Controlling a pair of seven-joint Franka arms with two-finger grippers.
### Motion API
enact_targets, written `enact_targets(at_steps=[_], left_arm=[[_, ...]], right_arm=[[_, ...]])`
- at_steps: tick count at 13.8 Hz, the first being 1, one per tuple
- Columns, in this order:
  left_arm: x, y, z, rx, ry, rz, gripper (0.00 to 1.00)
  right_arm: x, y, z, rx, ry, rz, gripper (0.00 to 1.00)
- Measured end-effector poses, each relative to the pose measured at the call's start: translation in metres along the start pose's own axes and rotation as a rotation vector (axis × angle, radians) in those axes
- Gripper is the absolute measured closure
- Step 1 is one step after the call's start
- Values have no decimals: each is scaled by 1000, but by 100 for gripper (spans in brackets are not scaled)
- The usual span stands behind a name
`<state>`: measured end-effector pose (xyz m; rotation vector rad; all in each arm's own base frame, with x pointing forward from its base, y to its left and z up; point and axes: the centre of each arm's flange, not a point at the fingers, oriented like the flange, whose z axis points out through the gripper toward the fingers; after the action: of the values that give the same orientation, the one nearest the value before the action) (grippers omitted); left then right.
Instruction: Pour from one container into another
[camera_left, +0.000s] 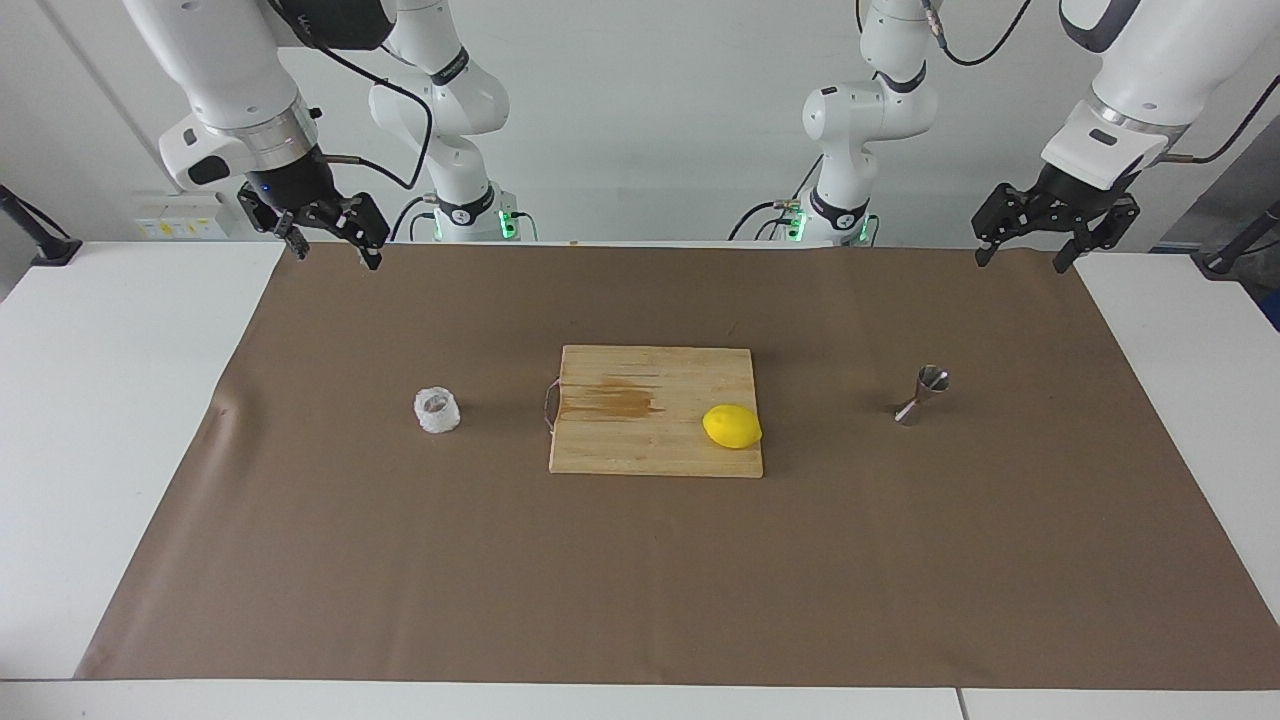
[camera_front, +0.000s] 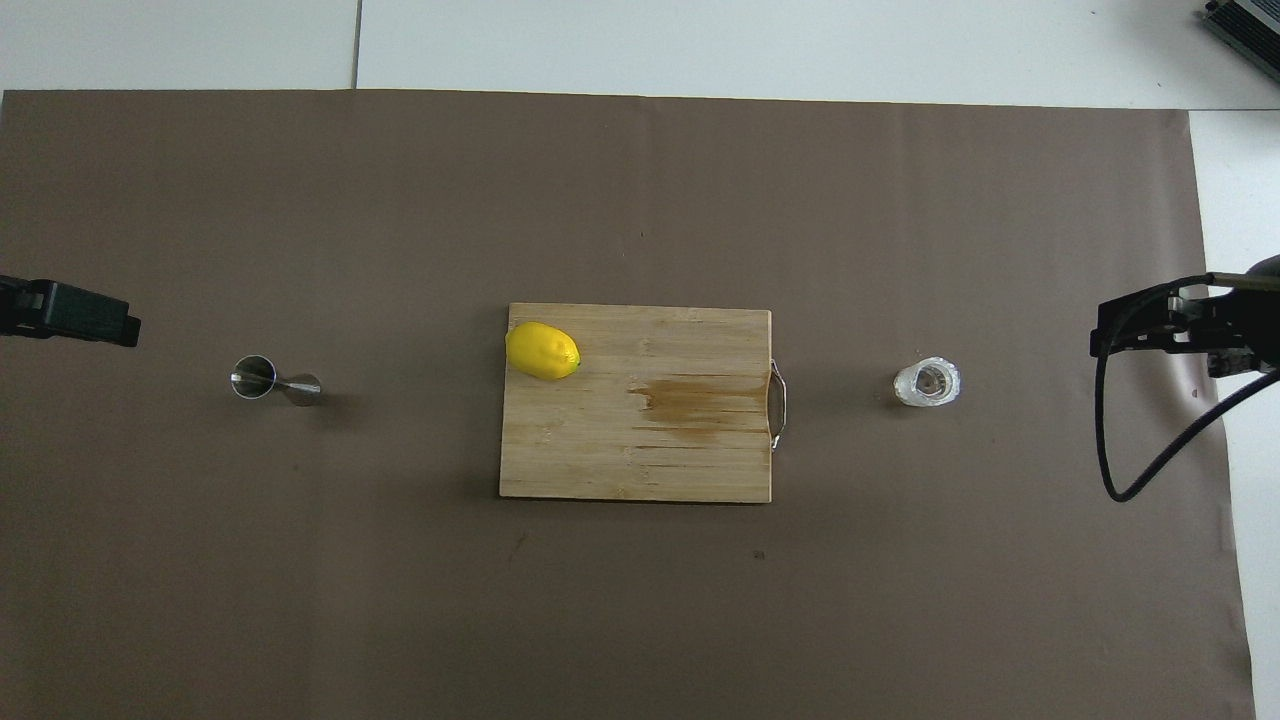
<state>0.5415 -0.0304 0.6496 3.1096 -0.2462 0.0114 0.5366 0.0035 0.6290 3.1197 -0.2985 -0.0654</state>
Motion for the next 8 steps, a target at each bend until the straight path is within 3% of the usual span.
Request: enact_targets(at_steps=[4, 8], left_arm=[[8, -5, 17, -8, -29, -35, 0], [22, -37, 52, -70, -86, -194, 0]], right_arm=[[0, 0, 0, 0, 0, 0, 0], [0, 0, 0, 0, 0, 0, 0]])
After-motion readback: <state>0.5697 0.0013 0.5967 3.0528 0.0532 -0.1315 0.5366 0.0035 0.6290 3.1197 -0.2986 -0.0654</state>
